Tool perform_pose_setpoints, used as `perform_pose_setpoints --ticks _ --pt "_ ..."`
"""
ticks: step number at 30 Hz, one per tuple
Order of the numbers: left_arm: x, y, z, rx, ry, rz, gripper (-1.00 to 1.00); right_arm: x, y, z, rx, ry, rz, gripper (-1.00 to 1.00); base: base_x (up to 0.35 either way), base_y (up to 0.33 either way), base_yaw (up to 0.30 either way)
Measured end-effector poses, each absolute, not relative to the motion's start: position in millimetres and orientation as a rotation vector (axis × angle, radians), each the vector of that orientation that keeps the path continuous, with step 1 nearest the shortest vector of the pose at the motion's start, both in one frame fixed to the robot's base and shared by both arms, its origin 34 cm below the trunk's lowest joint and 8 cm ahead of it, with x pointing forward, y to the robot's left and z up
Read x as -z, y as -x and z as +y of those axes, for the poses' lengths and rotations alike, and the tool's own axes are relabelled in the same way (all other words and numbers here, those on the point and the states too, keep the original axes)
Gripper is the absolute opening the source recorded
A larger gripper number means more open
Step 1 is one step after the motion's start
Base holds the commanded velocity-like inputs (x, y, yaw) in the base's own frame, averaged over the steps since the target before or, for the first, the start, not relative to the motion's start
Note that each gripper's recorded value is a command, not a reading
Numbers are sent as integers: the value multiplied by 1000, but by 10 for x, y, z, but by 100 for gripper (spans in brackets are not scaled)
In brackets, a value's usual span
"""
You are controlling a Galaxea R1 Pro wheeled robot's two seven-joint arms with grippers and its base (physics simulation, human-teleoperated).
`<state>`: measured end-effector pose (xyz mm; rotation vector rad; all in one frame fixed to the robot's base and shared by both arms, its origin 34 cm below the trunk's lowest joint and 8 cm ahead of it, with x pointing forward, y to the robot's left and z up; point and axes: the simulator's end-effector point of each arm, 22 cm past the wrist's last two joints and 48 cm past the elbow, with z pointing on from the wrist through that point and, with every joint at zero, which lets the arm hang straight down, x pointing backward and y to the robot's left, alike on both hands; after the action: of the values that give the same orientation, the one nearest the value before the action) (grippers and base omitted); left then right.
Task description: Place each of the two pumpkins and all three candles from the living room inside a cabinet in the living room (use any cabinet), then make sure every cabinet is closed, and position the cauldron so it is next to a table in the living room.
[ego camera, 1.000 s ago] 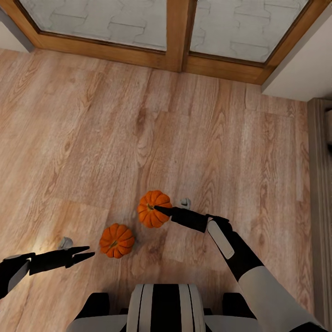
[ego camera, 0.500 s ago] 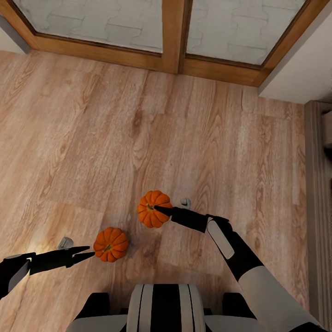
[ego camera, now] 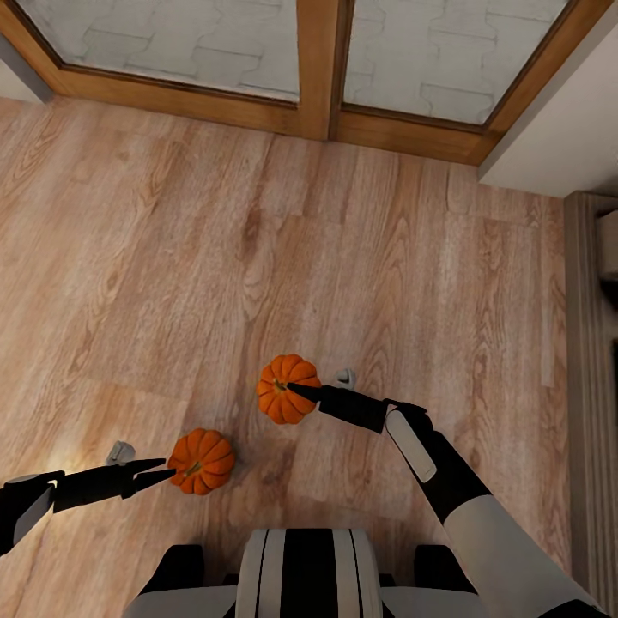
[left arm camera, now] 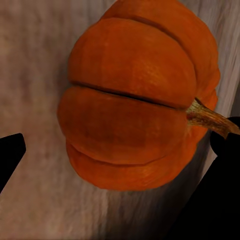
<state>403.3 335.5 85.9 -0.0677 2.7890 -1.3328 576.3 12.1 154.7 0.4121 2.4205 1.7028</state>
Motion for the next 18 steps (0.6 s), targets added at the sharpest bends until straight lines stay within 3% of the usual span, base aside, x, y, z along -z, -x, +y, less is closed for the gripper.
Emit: perform_pose_setpoints --ticks 18 --pt "-855 -4023 3379 1326 71 2796 100 -1549 -5765 120 -1703 -414 2420 -100 30 -41 0"
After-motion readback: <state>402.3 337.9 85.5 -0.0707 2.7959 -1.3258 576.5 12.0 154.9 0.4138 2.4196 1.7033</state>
